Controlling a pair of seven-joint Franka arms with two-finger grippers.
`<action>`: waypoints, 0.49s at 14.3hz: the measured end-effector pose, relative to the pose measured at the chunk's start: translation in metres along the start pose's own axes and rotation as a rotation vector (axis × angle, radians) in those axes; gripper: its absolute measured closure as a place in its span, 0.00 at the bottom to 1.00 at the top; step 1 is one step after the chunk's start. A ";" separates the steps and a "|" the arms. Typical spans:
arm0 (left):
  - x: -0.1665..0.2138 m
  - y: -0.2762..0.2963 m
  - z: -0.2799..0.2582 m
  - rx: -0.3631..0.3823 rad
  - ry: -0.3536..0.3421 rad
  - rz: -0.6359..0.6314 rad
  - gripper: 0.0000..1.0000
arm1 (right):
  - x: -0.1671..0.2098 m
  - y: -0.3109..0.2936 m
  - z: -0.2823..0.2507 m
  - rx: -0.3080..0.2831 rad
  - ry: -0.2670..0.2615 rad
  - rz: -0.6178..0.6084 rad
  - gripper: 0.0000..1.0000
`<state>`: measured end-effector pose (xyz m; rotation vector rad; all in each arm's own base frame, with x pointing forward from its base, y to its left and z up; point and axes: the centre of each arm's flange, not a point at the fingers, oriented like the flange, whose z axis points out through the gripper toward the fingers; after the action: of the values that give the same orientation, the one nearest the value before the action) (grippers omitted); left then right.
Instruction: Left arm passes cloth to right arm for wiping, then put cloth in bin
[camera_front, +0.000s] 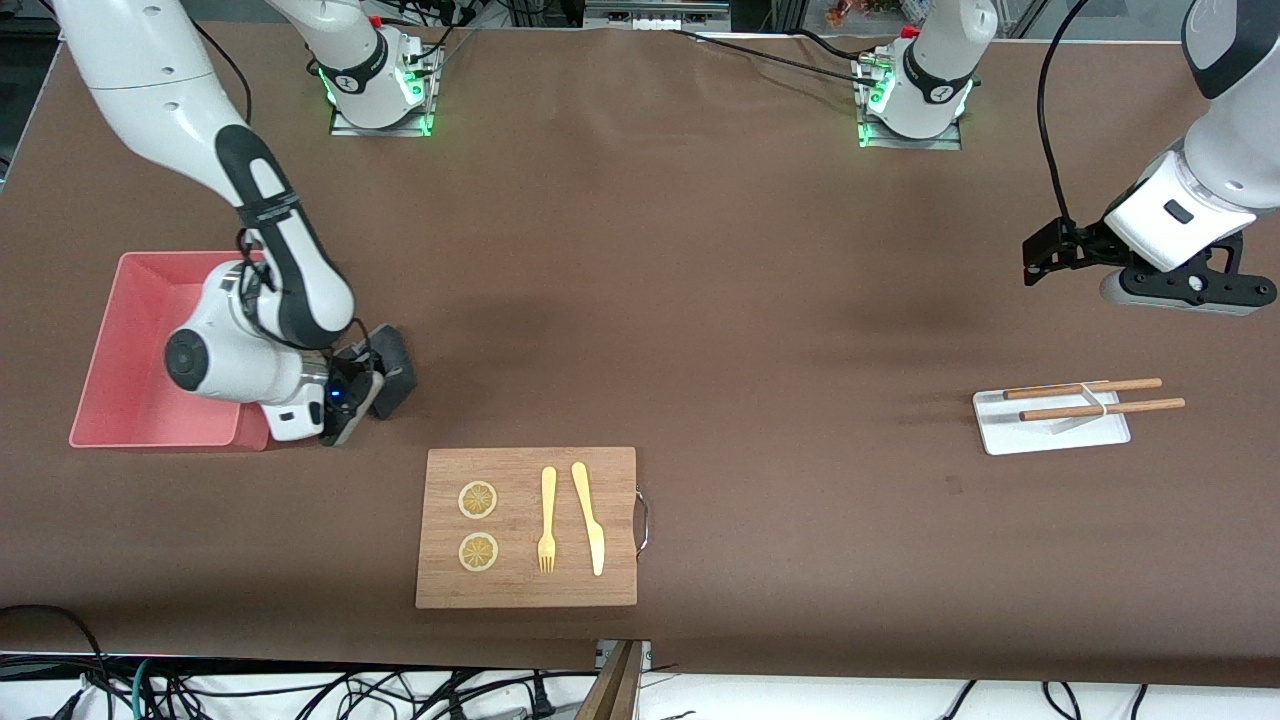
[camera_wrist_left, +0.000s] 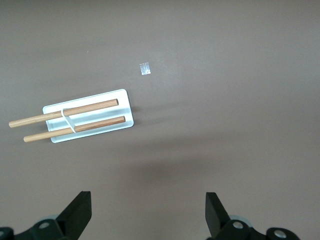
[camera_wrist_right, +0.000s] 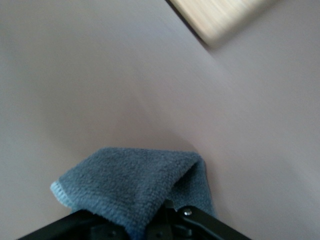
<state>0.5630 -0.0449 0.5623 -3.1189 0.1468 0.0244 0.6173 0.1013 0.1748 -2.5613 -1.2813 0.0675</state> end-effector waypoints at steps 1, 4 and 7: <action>0.000 0.000 0.000 0.000 0.000 0.000 0.00 | 0.025 -0.023 0.007 -0.006 -0.006 0.027 0.98; 0.000 0.000 0.000 0.000 -0.001 0.000 0.00 | 0.090 -0.084 0.031 -0.061 0.019 0.133 0.98; 0.000 0.000 0.000 0.000 -0.002 0.000 0.00 | 0.140 -0.131 0.047 -0.099 0.075 0.249 0.98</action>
<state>0.5629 -0.0447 0.5619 -3.1188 0.1464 0.0267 0.5932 0.2971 0.1759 -2.7665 -0.9567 -0.0432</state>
